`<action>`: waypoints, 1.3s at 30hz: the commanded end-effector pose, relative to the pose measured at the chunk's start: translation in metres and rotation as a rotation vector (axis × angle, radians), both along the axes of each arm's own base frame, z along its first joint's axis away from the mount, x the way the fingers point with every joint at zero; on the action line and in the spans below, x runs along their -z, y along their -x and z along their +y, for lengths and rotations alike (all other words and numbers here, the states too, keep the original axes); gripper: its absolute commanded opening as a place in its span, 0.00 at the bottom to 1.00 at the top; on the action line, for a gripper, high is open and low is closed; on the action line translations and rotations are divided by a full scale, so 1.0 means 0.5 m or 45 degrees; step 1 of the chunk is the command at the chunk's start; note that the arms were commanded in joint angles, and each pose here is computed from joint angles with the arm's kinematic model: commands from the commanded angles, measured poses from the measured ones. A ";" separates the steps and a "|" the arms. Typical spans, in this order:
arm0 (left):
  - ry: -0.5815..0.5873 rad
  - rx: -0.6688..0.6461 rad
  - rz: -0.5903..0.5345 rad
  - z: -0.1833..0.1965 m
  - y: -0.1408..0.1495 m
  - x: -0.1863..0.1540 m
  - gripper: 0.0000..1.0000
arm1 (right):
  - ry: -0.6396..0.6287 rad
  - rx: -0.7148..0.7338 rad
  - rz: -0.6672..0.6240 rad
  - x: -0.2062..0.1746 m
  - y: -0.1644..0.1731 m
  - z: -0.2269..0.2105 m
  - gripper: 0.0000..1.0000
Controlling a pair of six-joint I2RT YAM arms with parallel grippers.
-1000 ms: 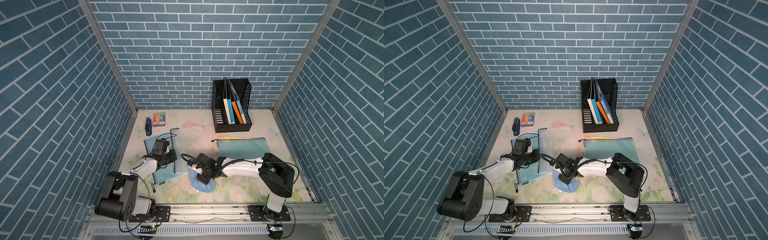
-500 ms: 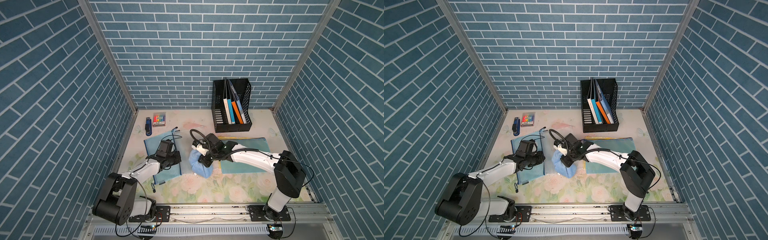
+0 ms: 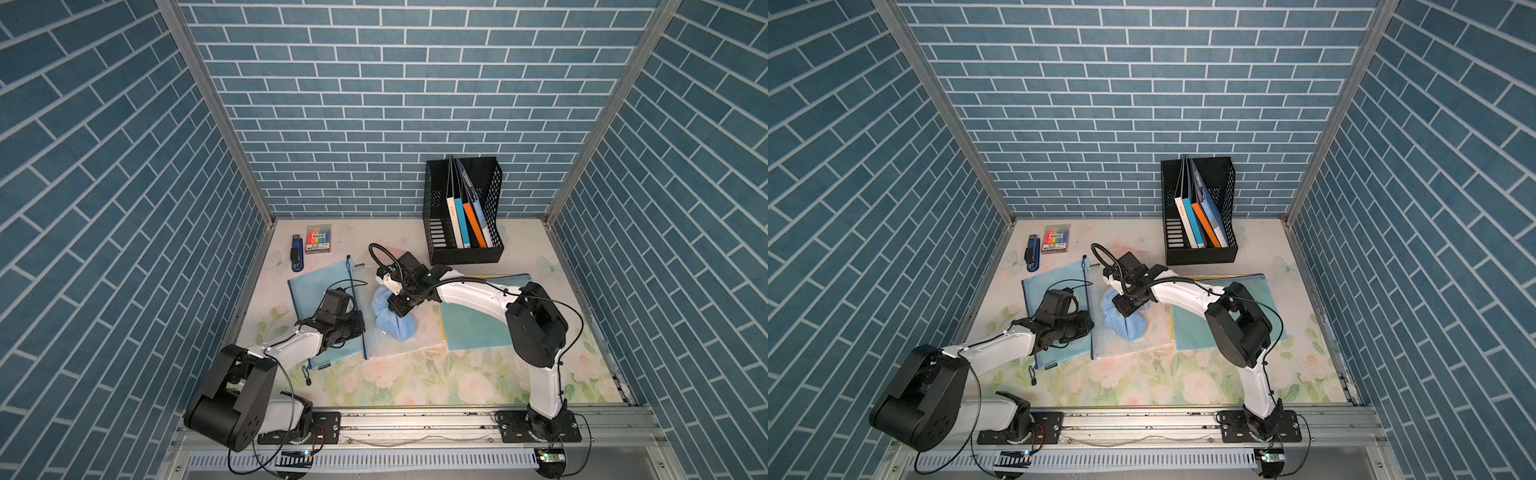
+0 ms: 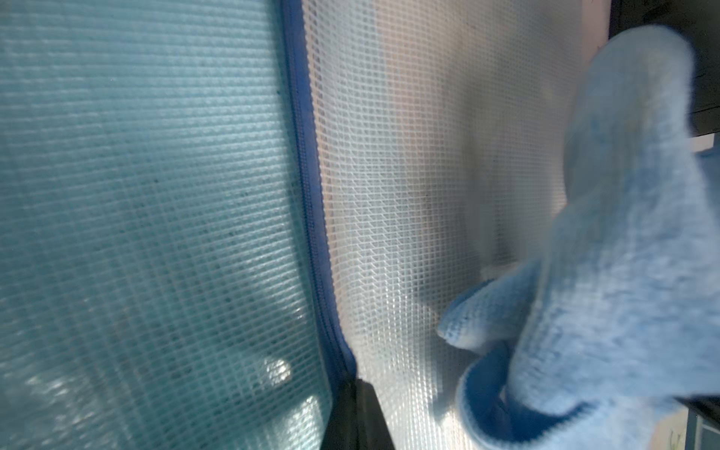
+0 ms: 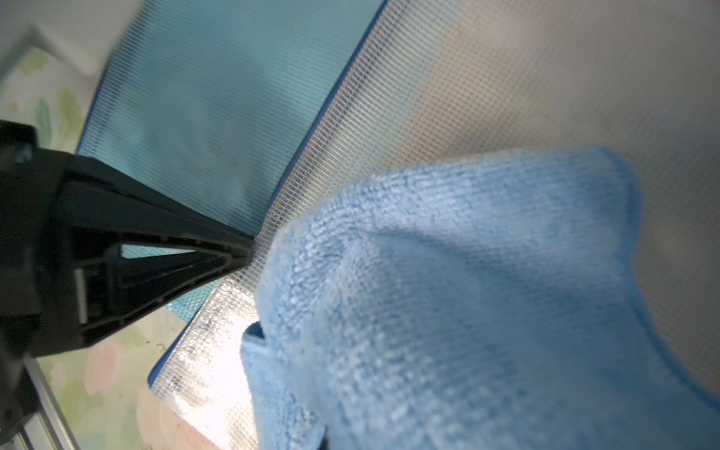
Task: Wipe the document bag
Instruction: Wipe the dirt from the document bag.
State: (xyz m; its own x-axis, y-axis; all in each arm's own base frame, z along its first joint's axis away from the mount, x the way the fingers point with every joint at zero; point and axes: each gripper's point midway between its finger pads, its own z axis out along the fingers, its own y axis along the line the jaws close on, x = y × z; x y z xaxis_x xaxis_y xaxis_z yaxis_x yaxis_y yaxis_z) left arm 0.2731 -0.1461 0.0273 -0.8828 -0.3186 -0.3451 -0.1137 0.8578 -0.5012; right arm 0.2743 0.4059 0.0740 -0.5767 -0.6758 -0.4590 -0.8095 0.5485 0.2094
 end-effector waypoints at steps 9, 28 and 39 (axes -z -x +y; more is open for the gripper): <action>0.017 0.009 0.002 -0.015 -0.010 0.005 0.00 | 0.008 -0.073 0.101 0.054 0.068 0.057 0.23; 0.035 -0.010 0.005 -0.014 -0.003 0.005 0.00 | -0.005 0.001 0.026 0.115 0.046 0.058 0.60; 0.018 -0.024 -0.004 -0.005 0.002 0.001 0.00 | 0.145 0.240 -0.085 0.109 -0.068 -0.082 0.28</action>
